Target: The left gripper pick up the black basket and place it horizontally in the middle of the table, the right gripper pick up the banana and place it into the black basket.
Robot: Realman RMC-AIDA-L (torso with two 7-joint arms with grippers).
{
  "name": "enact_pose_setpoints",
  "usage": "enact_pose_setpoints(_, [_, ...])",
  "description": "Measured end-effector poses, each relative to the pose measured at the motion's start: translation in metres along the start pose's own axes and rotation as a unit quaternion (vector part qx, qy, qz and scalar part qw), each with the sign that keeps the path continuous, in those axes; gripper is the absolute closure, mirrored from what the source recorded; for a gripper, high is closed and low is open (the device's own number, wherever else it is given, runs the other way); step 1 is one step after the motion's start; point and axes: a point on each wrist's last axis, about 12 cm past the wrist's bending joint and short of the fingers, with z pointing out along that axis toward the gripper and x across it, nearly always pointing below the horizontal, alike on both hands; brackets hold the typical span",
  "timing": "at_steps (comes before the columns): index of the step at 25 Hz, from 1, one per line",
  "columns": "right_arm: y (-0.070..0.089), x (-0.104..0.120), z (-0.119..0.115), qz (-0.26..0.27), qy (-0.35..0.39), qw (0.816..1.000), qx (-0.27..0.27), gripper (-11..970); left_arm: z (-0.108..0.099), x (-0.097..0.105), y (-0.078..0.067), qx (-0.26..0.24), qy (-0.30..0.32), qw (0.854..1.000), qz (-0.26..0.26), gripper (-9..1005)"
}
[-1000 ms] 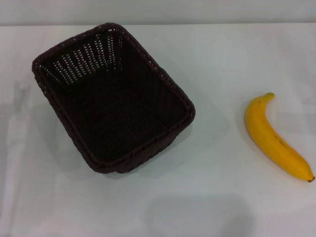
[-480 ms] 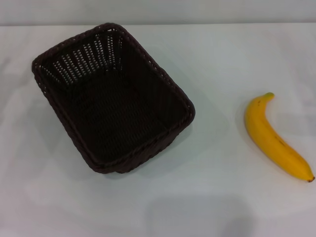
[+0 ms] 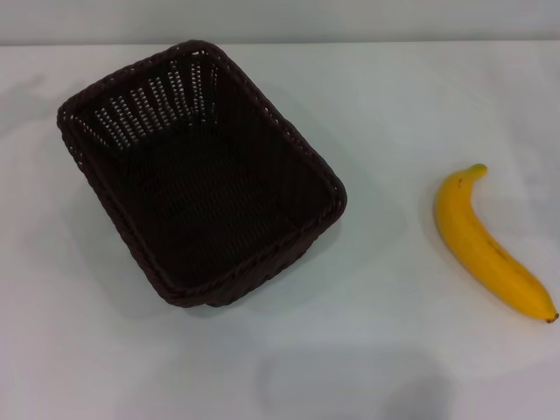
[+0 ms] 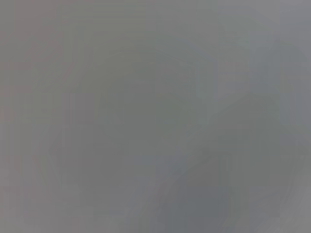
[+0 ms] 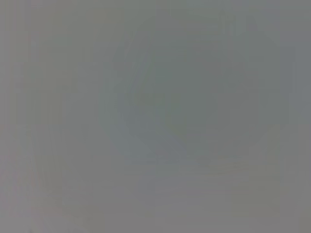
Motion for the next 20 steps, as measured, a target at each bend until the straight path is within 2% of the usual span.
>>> enact_pose_setpoints(2, [0.004,0.002,0.000,0.006,0.004,1.000,-0.003,116,0.005,-0.020,-0.012,0.009,0.052,0.998,0.020,126])
enact_pose_setpoints(7, [0.014,0.005,0.003,0.016,0.010,1.000,-0.012,116,0.030,-0.042,-0.040,0.021,0.155,0.985,0.075,127])
enact_pose_setpoints(10, [0.021,0.005,0.005,0.022,0.011,1.000,-0.019,116,0.044,-0.037,-0.046,-0.001,0.227,0.968,0.104,132])
enact_pose_setpoints(13, [0.022,0.007,0.004,0.024,0.013,0.999,-0.021,117,0.065,-0.024,-0.053,-0.016,0.294,0.945,0.146,140])
enact_pose_setpoints(17, [0.022,0.008,0.002,0.024,0.015,0.999,-0.022,117,0.088,-0.008,-0.062,-0.004,0.303,0.933,0.192,154])
enact_pose_setpoints(20, [0.022,0.009,0.001,0.024,0.017,0.999,-0.022,117,0.096,-0.001,-0.063,-0.006,0.302,0.928,0.217,165])
